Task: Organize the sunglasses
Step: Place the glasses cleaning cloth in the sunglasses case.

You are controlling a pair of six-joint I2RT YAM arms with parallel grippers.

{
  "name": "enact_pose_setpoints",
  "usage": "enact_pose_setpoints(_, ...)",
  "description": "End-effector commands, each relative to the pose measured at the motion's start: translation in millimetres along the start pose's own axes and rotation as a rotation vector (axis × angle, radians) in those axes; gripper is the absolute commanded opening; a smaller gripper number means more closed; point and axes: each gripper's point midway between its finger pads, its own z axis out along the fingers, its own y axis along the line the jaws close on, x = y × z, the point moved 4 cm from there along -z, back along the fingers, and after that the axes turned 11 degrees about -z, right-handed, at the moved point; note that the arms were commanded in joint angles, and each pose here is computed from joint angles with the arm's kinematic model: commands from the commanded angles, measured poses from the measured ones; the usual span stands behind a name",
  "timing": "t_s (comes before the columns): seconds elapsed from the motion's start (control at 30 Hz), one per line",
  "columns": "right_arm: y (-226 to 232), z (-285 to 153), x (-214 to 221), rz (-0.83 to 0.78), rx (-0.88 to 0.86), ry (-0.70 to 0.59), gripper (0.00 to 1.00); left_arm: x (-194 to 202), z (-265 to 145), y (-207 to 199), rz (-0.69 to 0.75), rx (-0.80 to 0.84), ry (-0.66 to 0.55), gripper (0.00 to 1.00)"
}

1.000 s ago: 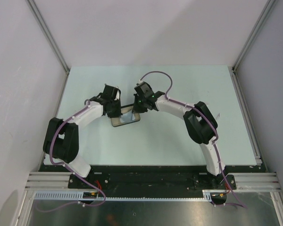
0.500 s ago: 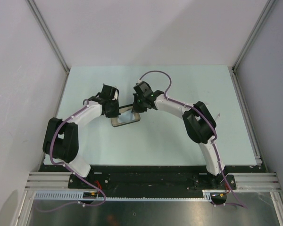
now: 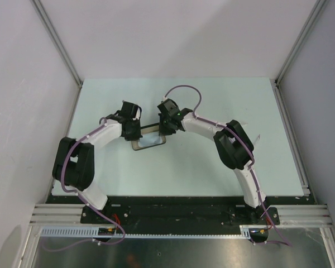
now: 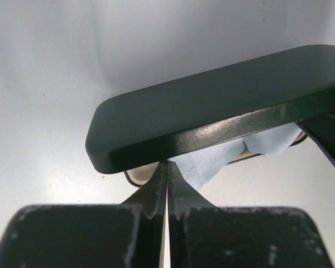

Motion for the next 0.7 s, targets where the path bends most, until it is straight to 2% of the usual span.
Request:
enact_pose_setpoints(0.0, 1.4, -0.8, -11.1, -0.047, 0.045, -0.051, 0.0, 0.7, 4.5, 7.4, -0.008, -0.04, 0.001, 0.0)
enact_pose_setpoints(0.43, 7.5, 6.8, -14.2, -0.1, 0.03, -0.072, 0.0, 3.4, 10.4, 12.1, -0.026, -0.076, 0.007, 0.0)
enact_pose_setpoints(0.6, 8.5, 7.3, -17.0, -0.107, 0.027, -0.082, 0.08, 3.7, 12.0, 13.1, -0.028, -0.085, 0.01, 0.0)
enact_pose_setpoints(0.67, 8.3, 7.0, -17.3, -0.11, 0.028, -0.084, 0.13, 4.4, 13.2, 14.0, -0.028, -0.091, 0.013, 0.0)
